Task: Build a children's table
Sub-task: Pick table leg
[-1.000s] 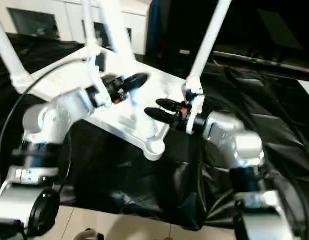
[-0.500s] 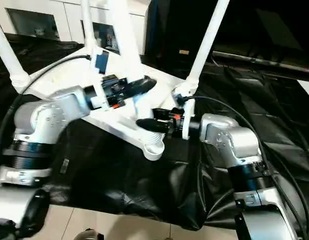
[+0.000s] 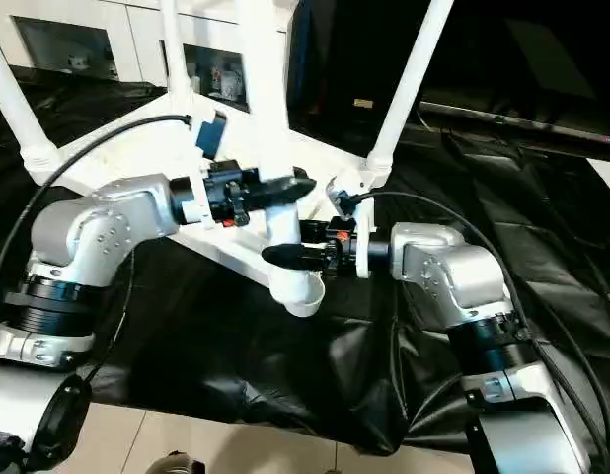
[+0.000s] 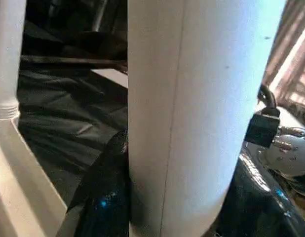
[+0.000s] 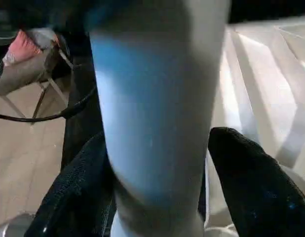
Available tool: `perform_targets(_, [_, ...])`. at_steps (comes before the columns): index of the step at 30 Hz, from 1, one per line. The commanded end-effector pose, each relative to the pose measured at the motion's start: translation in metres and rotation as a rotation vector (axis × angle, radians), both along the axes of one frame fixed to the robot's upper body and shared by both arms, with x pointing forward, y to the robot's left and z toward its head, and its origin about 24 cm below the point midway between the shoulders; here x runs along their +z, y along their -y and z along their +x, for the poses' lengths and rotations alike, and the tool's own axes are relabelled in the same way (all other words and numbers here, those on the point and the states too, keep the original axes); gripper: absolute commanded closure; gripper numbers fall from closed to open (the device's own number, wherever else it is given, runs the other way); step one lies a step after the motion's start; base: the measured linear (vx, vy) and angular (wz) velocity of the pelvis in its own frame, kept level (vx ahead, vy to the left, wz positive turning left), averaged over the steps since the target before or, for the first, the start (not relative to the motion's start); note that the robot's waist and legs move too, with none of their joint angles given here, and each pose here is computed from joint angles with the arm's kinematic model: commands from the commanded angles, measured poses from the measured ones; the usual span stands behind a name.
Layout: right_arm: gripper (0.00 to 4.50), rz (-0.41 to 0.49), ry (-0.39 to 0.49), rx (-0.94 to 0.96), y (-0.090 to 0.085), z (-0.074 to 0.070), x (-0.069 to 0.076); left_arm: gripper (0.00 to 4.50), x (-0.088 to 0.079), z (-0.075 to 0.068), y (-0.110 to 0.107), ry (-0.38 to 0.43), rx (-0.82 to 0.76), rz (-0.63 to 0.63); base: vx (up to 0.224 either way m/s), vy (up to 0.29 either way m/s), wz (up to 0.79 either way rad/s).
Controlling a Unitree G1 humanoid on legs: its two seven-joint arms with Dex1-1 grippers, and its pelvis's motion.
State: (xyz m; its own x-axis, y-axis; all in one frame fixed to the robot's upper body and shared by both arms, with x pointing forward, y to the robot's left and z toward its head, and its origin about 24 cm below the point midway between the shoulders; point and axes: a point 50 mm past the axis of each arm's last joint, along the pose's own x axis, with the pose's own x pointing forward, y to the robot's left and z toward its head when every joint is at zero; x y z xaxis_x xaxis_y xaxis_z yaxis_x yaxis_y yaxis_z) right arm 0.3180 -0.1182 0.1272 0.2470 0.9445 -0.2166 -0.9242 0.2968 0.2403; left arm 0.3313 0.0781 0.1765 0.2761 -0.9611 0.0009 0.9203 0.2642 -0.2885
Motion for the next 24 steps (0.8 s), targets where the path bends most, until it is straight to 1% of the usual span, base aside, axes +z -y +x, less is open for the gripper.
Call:
perform_targets(1, [1.46,-0.024,0.027,0.004,0.003,0.002,0.004,2.61,0.006,-0.002,0.007,0.022,-0.045,0.006,0.0,0.0,0.0])
perform_targets(10, [1.46,-0.055,0.018,0.039,0.002,0.0,-0.002,2.61,0.008,0.0,0.007,0.029,-0.052,0.01,0.0,0.0,0.0])
perform_targets(24, [1.46,-0.05,-0.002,0.037,0.001,0.0,-0.008,2.61,0.012,0.002,0.007,0.039,-0.059,0.0,0.0,0.0,0.0])
